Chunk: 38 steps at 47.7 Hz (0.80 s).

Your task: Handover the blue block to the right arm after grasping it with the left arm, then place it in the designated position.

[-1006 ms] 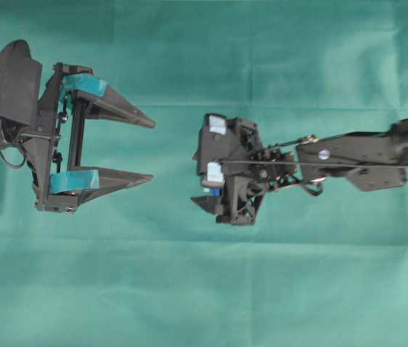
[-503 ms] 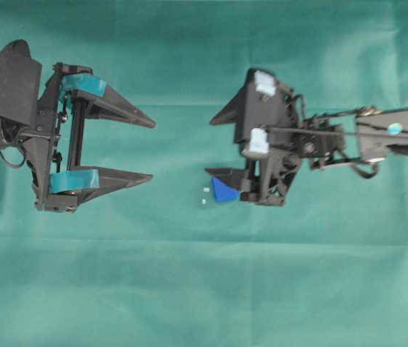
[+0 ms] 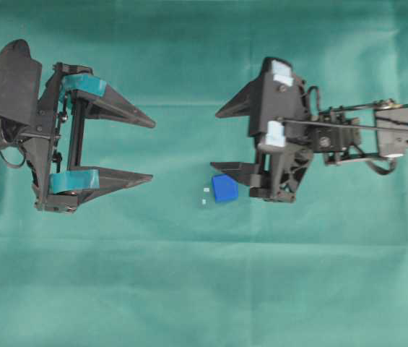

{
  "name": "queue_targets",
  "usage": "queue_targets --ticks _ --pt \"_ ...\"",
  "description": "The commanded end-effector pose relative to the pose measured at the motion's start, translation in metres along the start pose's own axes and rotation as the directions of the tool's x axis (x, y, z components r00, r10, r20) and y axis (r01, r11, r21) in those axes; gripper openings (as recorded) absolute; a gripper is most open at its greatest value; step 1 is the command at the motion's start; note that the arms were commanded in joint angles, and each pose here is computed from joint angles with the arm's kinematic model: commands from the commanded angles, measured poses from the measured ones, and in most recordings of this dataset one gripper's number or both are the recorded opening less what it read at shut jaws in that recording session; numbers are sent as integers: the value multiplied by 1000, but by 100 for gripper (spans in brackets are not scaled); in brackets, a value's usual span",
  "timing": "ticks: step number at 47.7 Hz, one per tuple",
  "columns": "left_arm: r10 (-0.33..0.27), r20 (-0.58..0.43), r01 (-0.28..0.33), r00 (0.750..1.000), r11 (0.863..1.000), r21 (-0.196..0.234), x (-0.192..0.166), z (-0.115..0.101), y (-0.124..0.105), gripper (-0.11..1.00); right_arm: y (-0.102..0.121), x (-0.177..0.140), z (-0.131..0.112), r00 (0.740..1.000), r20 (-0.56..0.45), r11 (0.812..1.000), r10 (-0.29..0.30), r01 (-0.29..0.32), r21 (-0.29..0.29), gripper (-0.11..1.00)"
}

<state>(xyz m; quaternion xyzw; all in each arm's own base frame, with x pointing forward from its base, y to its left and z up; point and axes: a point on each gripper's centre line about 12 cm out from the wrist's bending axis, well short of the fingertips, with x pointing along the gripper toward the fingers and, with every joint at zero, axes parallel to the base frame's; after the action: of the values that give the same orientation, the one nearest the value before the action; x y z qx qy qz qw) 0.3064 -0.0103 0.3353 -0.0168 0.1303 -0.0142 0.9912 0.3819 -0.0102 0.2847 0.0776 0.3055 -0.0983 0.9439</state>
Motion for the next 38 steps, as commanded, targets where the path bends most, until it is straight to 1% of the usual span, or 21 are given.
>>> queue_targets --ticks 1,15,27,38 --pt "0 35 0 999 1000 -2 -2 13 0 100 1 -19 10 999 51 1000 16 -16 3 92" --pt "0 35 0 999 1000 -2 -2 13 0 100 -6 -51 8 993 112 1000 20 -18 -19 92" --pt "0 35 0 999 1000 -2 -2 13 0 100 -9 -80 4 979 198 998 54 -49 -33 92" --pt "0 34 0 999 1000 -2 -2 12 0 100 -13 -95 -1 972 228 998 60 -52 -41 92"
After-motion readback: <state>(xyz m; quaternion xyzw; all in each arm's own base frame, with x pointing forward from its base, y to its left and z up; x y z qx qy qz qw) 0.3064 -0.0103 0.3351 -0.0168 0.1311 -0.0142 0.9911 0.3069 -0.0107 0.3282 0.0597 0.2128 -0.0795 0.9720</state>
